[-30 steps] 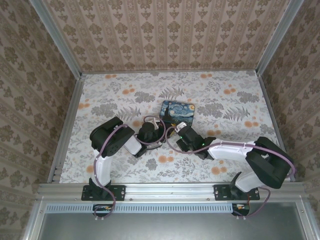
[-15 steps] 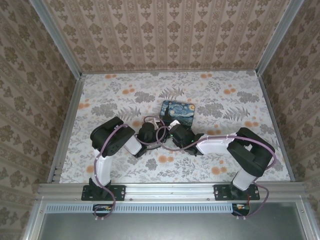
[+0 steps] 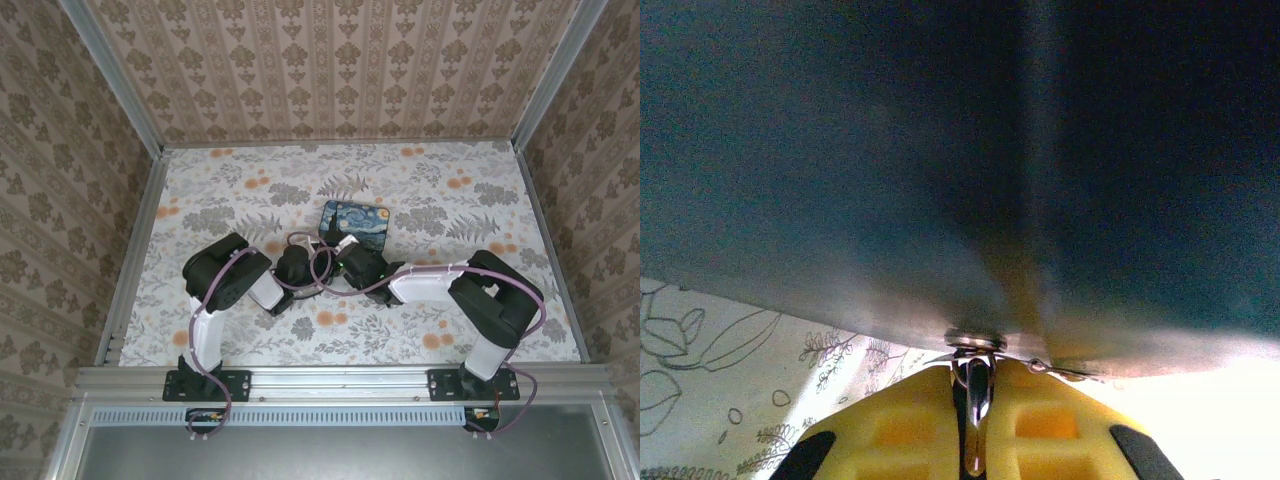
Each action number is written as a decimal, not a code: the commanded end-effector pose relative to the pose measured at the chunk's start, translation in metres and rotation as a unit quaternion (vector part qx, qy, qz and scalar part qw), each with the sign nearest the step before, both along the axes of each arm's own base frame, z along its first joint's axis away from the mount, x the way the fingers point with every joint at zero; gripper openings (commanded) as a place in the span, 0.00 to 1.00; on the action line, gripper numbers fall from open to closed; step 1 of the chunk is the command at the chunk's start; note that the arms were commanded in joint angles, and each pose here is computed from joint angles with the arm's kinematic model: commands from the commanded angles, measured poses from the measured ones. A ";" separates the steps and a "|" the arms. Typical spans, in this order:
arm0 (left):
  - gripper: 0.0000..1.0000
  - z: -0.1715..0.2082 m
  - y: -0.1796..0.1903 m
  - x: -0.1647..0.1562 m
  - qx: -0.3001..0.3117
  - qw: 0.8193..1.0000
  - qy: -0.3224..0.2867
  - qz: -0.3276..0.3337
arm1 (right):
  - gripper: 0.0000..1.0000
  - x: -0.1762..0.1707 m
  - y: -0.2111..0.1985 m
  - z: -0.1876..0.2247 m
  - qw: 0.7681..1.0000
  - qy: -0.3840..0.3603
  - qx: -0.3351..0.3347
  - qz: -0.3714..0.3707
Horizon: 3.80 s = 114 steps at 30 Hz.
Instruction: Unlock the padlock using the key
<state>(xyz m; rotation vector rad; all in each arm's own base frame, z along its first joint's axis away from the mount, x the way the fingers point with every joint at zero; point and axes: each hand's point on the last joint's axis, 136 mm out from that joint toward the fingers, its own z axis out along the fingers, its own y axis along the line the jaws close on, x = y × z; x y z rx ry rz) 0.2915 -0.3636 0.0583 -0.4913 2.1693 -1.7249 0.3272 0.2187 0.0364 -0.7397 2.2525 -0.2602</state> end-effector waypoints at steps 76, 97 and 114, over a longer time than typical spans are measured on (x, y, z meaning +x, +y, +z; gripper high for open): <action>1.00 0.159 0.130 0.043 0.405 0.892 -0.200 0.027 | 0.60 0.019 -0.014 0.065 0.801 0.161 0.567 -0.103; 1.00 0.165 0.146 0.116 0.525 0.817 -0.237 0.034 | 0.56 0.001 -0.012 0.018 0.870 0.174 0.456 -0.074; 1.00 0.112 0.130 0.114 0.514 0.839 -0.178 -0.007 | 0.54 0.012 0.008 0.005 0.883 0.171 0.436 -0.035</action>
